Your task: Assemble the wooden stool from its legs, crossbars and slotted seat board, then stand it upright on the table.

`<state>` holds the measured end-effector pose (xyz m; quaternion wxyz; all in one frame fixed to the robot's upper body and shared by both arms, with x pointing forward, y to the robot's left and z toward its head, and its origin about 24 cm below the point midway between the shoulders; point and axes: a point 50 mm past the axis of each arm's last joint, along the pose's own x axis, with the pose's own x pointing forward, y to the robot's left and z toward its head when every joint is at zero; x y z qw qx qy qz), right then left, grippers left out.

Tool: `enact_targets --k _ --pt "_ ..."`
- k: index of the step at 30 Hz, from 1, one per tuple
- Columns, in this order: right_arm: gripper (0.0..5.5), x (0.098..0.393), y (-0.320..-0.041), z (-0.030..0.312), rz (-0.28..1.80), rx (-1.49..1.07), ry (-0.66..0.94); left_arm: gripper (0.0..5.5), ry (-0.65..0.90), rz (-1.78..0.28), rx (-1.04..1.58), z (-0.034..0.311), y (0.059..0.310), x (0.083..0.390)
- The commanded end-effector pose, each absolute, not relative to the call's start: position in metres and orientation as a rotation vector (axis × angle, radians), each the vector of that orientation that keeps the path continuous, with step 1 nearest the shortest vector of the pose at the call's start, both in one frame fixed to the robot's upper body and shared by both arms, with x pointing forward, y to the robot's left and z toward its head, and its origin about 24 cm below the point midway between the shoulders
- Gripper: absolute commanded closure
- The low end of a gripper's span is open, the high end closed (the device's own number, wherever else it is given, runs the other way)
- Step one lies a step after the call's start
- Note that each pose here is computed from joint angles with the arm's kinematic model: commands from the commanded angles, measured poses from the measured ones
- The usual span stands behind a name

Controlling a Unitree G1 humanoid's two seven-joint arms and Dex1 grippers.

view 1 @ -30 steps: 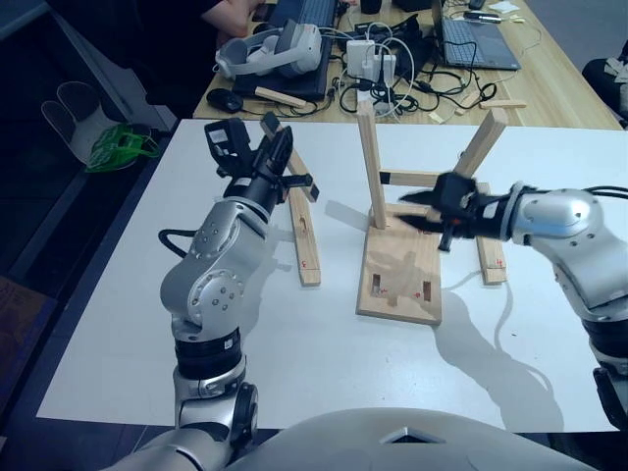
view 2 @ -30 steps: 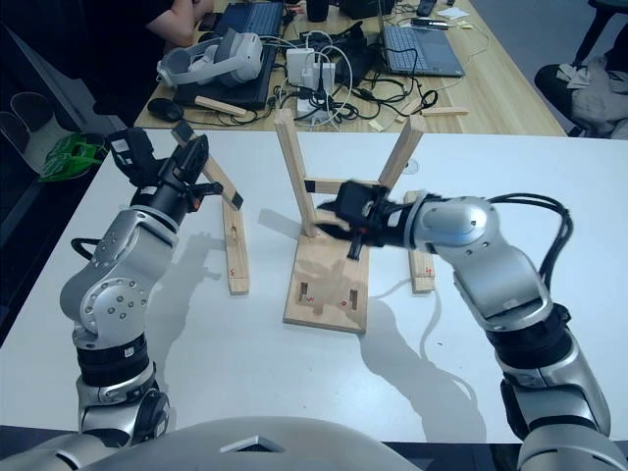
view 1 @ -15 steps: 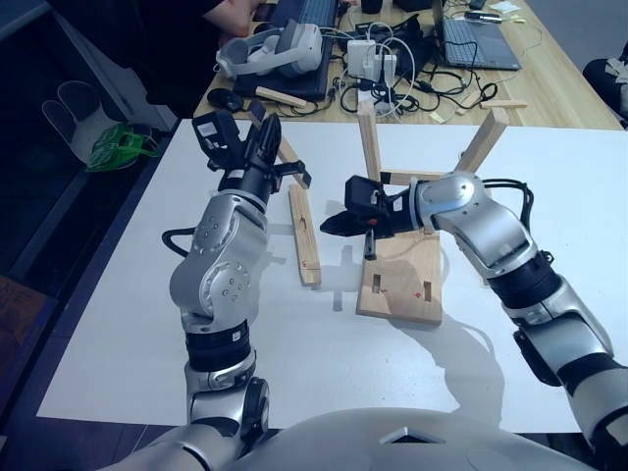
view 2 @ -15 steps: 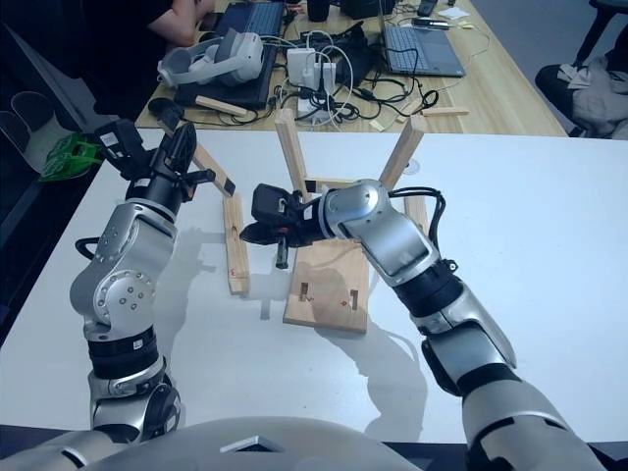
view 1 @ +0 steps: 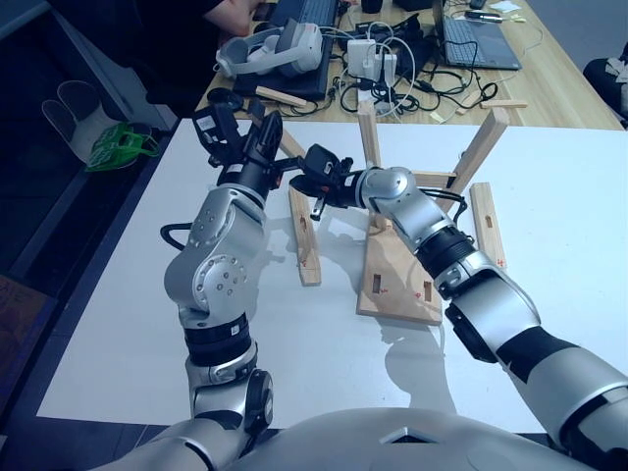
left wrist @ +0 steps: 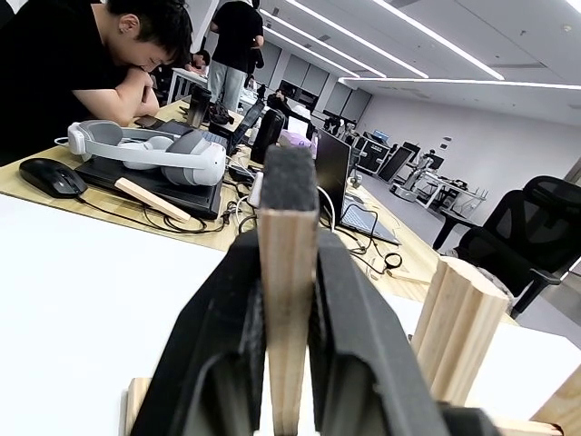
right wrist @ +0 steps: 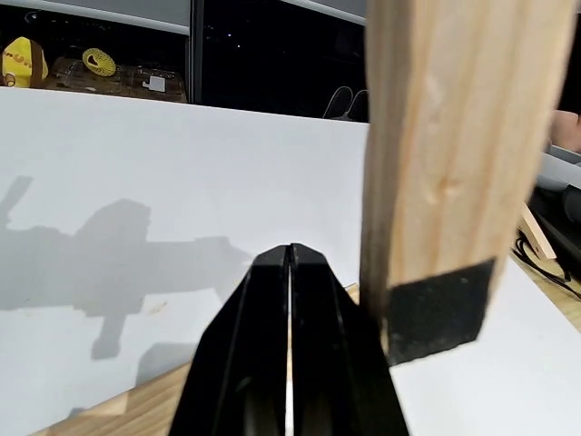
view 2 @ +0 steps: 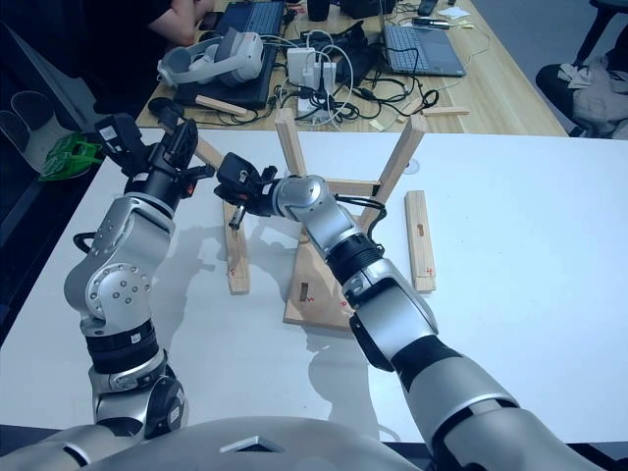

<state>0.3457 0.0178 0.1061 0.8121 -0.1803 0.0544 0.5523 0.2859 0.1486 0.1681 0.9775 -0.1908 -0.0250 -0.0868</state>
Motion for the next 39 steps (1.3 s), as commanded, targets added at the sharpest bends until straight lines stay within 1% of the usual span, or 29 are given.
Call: enact_targets --k 1,3,5,7,9,12,18,22,27,33,39 --pt "5.5 0.35 0.011 0.106 1.163 -0.456 0.131 5.11 -0.022 -0.188 -0.375 0.166 0.147 0.282" --pt "5.5 0.345 0.002 0.099 1.209 -0.589 0.175 5.11 -0.033 -0.16 -0.366 0.166 0.15 0.283" --pt "5.5 0.34 -0.014 0.089 1.254 -0.763 0.244 5.11 -0.048 -0.145 -0.354 0.168 0.153 0.285" --pt "5.5 0.331 -0.031 0.08 1.303 -0.878 0.329 5.11 -0.057 -0.124 -0.354 0.169 0.156 0.286" --pt "5.5 0.324 -0.04 0.075 1.34 -0.903 0.393 5.11 -0.063 -0.108 -0.36 0.169 0.157 0.286" --pt "5.5 0.315 -0.042 0.071 1.381 -0.826 0.461 5.11 -0.067 -0.096 -0.375 0.169 0.157 0.287" --pt "5.5 0.309 -0.032 0.059 1.456 -0.526 0.6 5.11 -0.059 -0.076 -0.401 0.168 0.157 0.29" --pt "5.5 0.311 -0.026 0.054 1.49 -0.499 0.686 5.11 -0.055 -0.077 -0.418 0.17 0.156 0.292" --pt "5.5 0.319 -0.015 0.063 1.508 -0.386 0.686 5.11 -0.048 -0.069 -0.444 0.169 0.156 0.295" --pt "5.5 0.324 0.003 0.071 1.529 -0.46 0.699 5.11 -0.042 -0.064 -0.464 0.168 0.154 0.296" --pt "5.5 0.328 0.013 0.077 1.532 -0.642 0.725 5.11 -0.053 -0.042 -0.486 0.167 0.153 0.297"
